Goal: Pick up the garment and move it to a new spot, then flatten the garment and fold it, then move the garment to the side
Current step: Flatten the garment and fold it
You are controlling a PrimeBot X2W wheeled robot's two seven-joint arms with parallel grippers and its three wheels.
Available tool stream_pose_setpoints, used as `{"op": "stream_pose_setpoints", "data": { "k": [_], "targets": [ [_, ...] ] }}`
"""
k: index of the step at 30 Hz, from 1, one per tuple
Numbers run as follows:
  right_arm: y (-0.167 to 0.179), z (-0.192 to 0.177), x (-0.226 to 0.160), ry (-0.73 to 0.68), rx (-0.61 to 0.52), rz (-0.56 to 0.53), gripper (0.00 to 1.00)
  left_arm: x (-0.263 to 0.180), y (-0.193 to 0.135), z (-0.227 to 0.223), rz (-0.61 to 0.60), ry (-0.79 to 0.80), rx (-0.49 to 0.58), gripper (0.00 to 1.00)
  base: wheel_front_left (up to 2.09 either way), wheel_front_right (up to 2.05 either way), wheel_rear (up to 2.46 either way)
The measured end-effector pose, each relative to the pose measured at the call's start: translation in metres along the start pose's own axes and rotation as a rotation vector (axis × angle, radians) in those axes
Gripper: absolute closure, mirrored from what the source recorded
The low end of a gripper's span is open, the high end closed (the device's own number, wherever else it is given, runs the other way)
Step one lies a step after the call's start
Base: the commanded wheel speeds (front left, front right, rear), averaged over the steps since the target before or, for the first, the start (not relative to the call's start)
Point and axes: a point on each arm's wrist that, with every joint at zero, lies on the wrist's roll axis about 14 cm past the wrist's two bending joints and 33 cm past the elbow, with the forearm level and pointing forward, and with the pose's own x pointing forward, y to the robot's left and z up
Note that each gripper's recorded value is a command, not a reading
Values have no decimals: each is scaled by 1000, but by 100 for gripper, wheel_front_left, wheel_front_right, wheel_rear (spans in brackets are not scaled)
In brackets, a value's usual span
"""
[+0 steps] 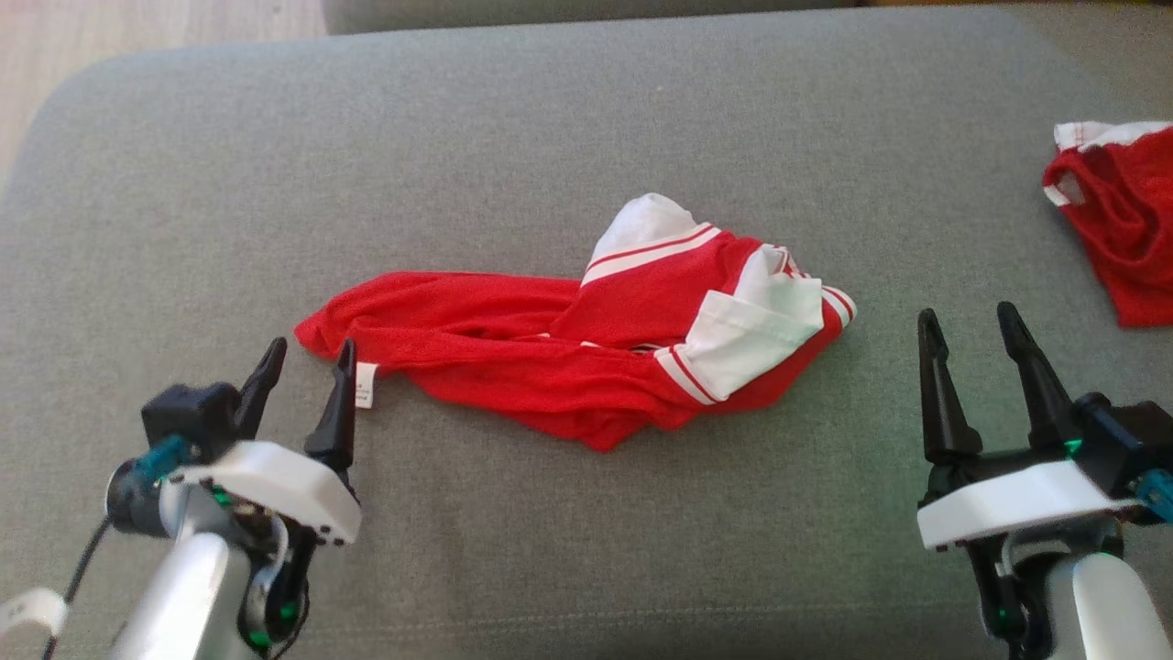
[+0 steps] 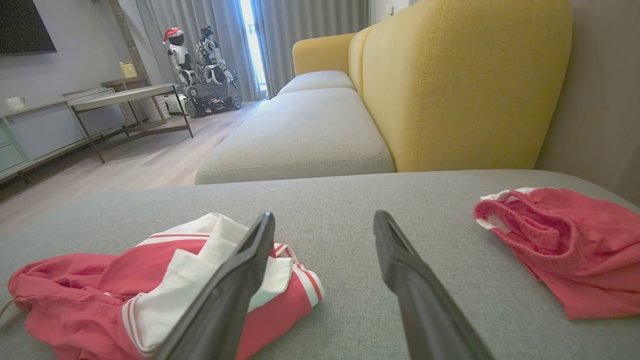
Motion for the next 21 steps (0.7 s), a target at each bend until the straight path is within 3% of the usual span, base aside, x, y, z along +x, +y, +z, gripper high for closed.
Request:
{"op": "stream_pose_setpoints", "data": {
  "k": [11, 21],
  "targets": [
    [-6, -13, 13, 29, 11, -15, 0, 24, 33, -66, 54, 243, -28, 0, 0, 0, 0],
    [-14, -21, 21, 42, 12, -32, 0, 52, 24, -72, -17, 245, -22, 0, 0, 0, 0]
  ]
}}
